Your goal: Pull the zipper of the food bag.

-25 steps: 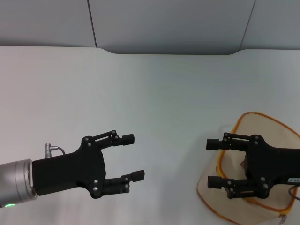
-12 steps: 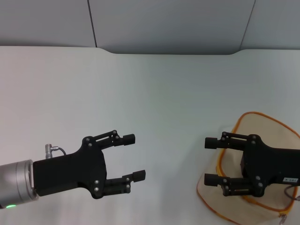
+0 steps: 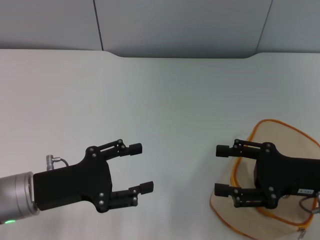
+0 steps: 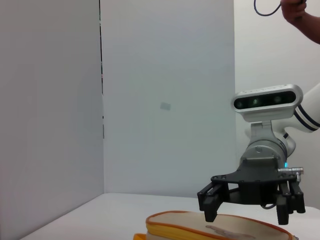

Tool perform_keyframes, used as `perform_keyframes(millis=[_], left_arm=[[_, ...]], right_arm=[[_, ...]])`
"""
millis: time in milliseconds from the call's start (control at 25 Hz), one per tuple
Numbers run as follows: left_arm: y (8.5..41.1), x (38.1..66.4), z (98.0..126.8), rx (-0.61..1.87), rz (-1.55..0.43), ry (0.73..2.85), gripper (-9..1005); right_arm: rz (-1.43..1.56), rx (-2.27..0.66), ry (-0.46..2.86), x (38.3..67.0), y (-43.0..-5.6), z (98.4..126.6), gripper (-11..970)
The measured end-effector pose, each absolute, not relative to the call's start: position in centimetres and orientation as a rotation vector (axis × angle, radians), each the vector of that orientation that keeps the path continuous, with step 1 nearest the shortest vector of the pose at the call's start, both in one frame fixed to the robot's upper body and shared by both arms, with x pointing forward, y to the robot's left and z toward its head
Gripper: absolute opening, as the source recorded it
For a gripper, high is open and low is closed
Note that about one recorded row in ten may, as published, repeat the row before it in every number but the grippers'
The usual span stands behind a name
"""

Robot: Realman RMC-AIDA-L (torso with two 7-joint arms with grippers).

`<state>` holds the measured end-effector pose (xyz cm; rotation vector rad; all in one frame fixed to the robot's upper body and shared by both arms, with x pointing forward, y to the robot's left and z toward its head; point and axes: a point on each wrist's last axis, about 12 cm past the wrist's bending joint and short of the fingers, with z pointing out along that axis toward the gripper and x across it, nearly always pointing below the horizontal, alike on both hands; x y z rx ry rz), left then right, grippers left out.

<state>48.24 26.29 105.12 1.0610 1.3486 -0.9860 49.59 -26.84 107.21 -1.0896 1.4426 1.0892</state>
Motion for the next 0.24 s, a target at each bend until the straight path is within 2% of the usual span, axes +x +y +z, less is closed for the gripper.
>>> perform_keyframes(millis=[240], left_arm=[[26.32, 48.28, 105.17, 1.046, -0.979, 1.344, 778]], right_arm=[[1.079, -1.085, 1.444, 49.53, -26.73, 107.04, 789]])
